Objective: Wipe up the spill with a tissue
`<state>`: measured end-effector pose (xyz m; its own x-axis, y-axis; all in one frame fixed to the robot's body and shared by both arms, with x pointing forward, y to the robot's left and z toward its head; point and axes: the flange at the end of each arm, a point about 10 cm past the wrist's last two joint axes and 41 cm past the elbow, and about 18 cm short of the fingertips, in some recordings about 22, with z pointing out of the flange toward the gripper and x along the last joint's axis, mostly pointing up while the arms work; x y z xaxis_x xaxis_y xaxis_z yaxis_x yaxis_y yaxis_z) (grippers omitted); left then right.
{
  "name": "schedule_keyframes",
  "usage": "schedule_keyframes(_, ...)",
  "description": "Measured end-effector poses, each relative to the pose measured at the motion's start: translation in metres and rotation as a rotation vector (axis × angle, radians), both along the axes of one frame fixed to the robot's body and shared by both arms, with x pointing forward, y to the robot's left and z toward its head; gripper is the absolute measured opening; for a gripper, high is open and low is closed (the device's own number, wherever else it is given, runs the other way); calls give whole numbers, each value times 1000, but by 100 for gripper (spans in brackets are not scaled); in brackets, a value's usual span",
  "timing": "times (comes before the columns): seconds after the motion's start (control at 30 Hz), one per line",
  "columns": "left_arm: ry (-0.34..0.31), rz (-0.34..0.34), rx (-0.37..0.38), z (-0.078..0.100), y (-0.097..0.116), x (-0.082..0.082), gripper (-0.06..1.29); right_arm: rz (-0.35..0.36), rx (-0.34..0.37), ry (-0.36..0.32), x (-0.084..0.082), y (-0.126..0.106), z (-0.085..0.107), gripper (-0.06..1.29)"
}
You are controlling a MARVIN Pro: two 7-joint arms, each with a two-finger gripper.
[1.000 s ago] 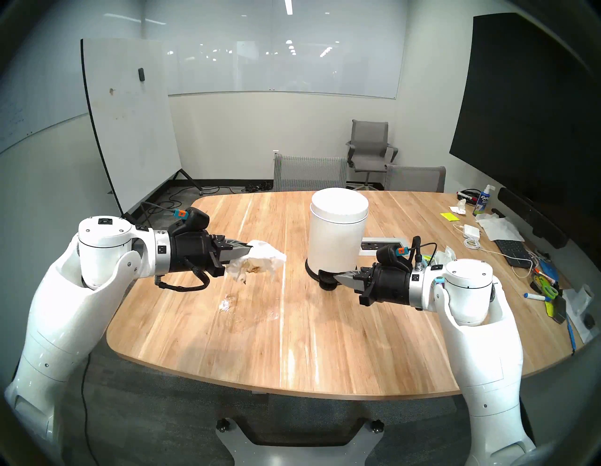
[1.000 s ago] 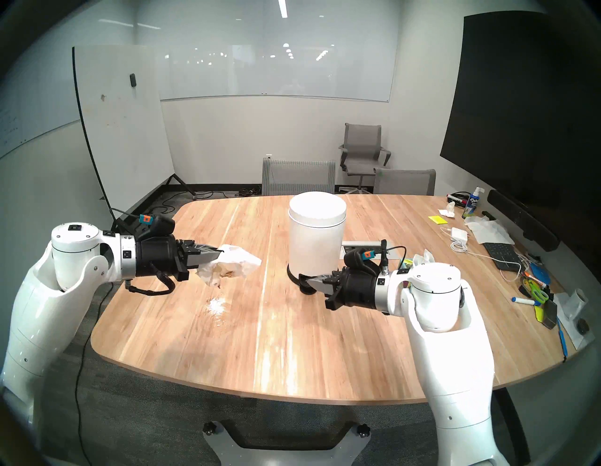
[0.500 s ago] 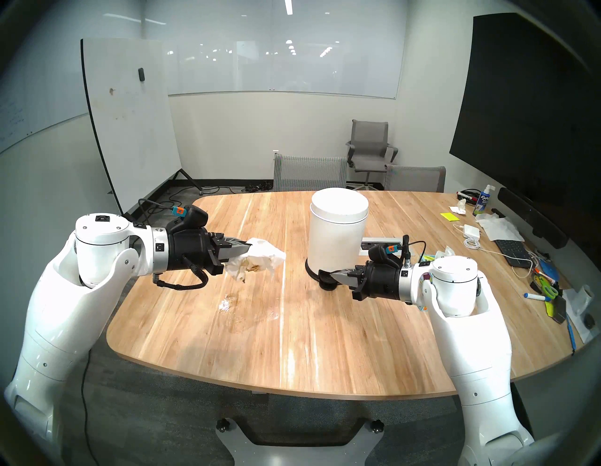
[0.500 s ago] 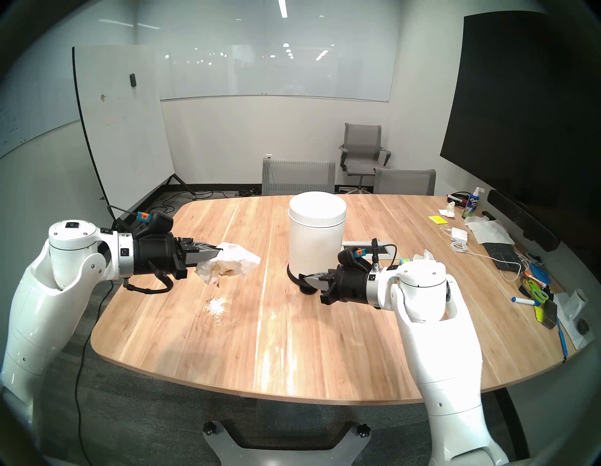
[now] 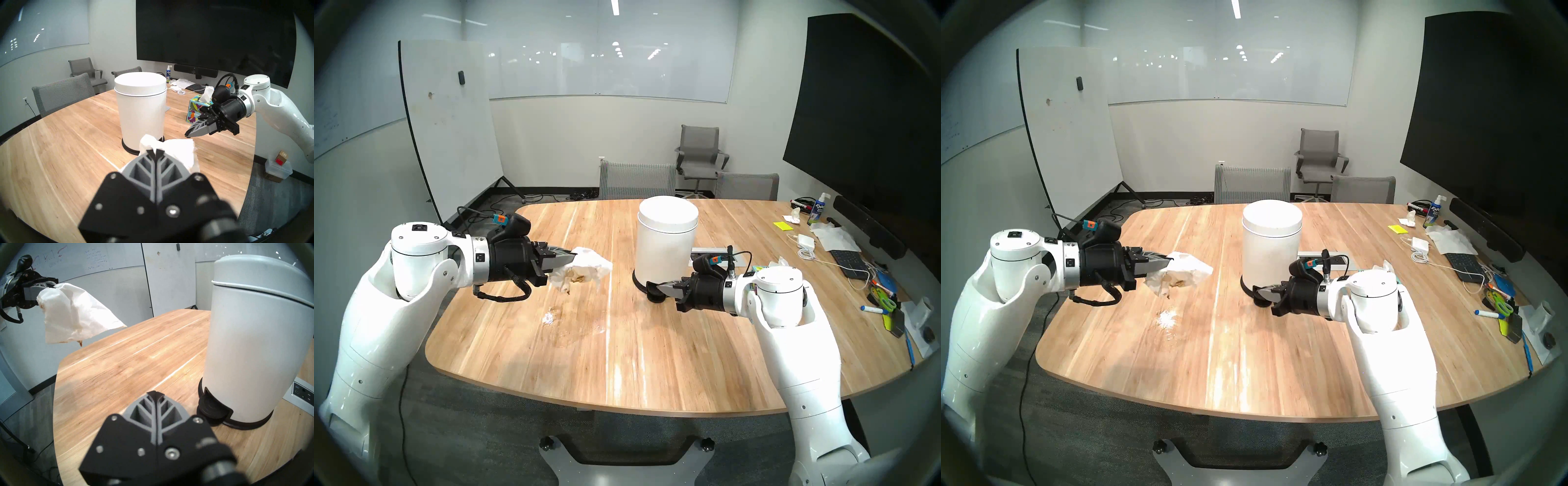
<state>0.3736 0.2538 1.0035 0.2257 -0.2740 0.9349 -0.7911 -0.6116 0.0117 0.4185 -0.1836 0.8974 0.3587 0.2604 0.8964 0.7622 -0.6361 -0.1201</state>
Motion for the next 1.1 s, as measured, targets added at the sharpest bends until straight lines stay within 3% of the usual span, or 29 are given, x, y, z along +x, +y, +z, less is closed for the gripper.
schedule_keyframes(0.37, -3, -1, -4, 1, -2, -1, -2, -31, -21, 43, 11, -4, -15, -3)
schedule_keyframes(1.1, 4, 0, -6, 6, -7, -3, -2, -44, -20, 53, 33, -6, -29, -3)
